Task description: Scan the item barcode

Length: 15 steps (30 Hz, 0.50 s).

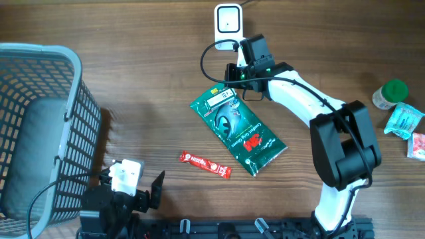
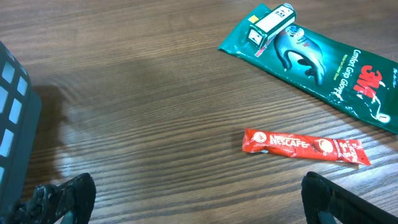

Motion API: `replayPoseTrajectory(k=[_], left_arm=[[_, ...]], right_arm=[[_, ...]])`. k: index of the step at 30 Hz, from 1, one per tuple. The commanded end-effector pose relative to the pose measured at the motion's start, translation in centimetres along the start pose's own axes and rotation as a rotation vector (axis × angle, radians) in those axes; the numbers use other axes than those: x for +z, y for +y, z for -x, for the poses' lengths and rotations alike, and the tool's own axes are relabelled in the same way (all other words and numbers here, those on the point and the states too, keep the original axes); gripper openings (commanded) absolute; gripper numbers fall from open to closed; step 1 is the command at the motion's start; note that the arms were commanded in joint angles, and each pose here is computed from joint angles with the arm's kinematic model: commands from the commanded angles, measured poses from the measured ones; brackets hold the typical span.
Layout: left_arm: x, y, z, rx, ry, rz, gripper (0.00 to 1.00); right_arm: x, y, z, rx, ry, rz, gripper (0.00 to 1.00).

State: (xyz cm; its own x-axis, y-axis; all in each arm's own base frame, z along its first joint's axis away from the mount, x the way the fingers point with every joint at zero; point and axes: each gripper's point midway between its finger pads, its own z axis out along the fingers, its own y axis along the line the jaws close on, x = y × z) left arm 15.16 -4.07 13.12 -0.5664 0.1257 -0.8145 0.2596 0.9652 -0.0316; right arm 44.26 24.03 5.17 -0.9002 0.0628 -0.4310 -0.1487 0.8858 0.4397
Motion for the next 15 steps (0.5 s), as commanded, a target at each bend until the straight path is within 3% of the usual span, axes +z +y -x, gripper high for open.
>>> replayPoseTrajectory(k=[1,8,15], left_arm=[[0.0,-0.1,0.1,-0.006,-0.008,-0.005,1.00],[0.0,-0.1,0.1,-0.006,-0.008,-0.005,1.00],[0.0,-0.1,0.1,-0.006,-0.008,-0.005,1.00]], right_arm=[[0.6,-0.5,0.5,-0.003,-0.019,-0.030,0.04],[3.7,-3.2,-3.1,0.010,0.104,-0.088,0.04],[0.4,-3.8,-5.8,0.017,0.233,-0.161,0.04]])
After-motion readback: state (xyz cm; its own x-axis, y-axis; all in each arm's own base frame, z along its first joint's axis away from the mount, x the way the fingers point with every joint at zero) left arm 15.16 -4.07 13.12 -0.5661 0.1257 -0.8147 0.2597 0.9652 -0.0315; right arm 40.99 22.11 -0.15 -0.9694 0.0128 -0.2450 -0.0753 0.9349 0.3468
